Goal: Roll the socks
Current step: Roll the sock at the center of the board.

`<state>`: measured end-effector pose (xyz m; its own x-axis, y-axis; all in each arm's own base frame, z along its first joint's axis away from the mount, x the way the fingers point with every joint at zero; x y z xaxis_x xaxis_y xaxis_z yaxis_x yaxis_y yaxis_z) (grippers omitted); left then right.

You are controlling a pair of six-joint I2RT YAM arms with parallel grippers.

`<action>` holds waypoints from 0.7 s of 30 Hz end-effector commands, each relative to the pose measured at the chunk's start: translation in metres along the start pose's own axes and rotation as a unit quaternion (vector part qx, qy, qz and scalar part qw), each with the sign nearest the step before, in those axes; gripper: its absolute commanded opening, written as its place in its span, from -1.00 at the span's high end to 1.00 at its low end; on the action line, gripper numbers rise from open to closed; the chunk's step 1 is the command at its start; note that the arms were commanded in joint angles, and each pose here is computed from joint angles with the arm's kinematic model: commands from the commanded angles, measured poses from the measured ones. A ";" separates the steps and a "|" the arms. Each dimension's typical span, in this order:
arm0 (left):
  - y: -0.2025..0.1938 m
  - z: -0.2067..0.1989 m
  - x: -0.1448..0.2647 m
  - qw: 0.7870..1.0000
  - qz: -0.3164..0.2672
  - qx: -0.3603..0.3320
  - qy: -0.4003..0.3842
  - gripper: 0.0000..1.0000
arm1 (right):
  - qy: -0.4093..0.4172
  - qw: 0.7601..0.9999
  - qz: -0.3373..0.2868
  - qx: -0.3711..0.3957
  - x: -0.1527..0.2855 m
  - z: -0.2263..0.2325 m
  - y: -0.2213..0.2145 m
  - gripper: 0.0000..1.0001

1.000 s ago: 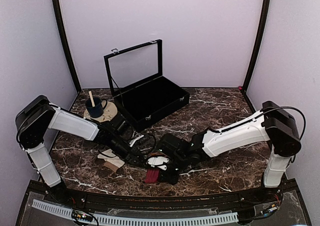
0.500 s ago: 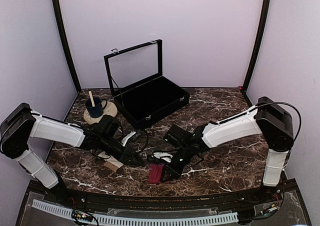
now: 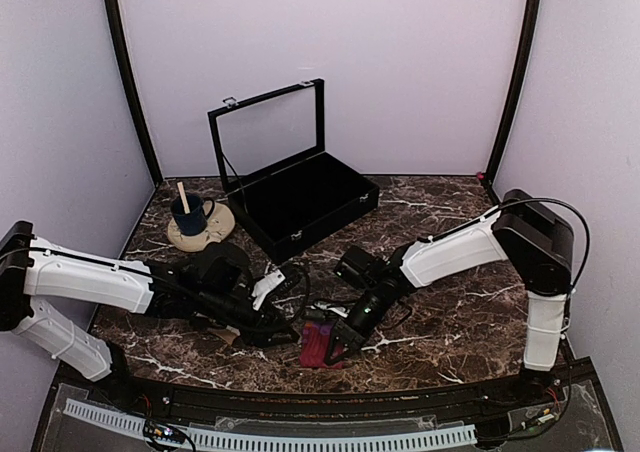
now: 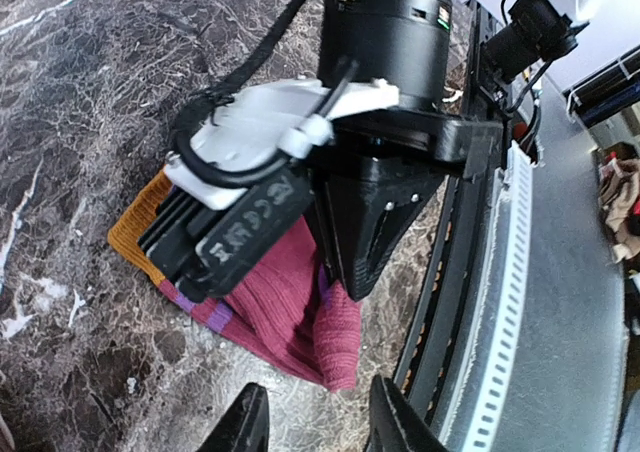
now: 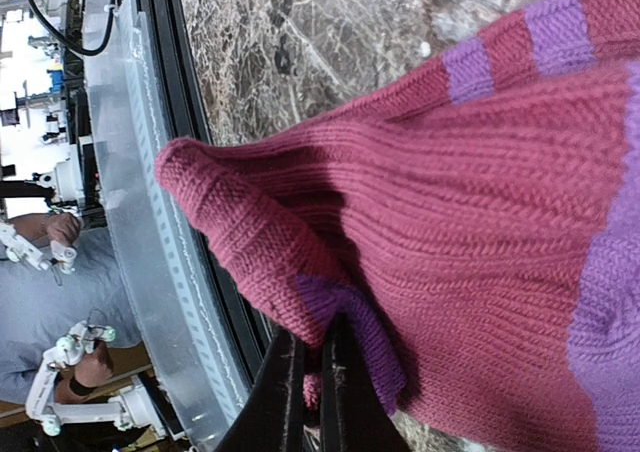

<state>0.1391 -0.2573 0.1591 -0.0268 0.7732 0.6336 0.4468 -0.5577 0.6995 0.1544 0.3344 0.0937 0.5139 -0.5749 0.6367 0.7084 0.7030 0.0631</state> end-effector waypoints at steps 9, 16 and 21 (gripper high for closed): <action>-0.007 -0.026 -0.008 0.983 0.030 -0.146 0.104 0.24 | 0.010 0.996 0.040 -0.084 0.001 -0.018 -0.005 1.00; 0.001 -0.051 -0.020 0.962 0.036 -0.237 0.133 0.26 | 0.012 0.994 0.044 -0.096 0.003 -0.019 -0.005 1.00; 0.001 -0.068 -0.031 0.945 0.044 -0.298 0.130 0.26 | 0.010 0.994 0.046 -0.102 0.004 -0.021 -0.006 1.00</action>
<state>0.0849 -0.2926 0.1579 -0.2203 0.6646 0.7139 -0.0051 -0.7327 0.6805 0.1605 0.3251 0.0900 0.5828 -0.5560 0.5927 0.7309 0.6773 -0.0834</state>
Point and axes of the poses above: each gripper's point midway between its finger pads, its own x axis back along the fingers, its own z axis along the line the jaws close on, y = z × x, the point moved 10 cm from there along x, back along the fingers, and after that the axes turned 11 degrees about -x, right-handed, at the moved point
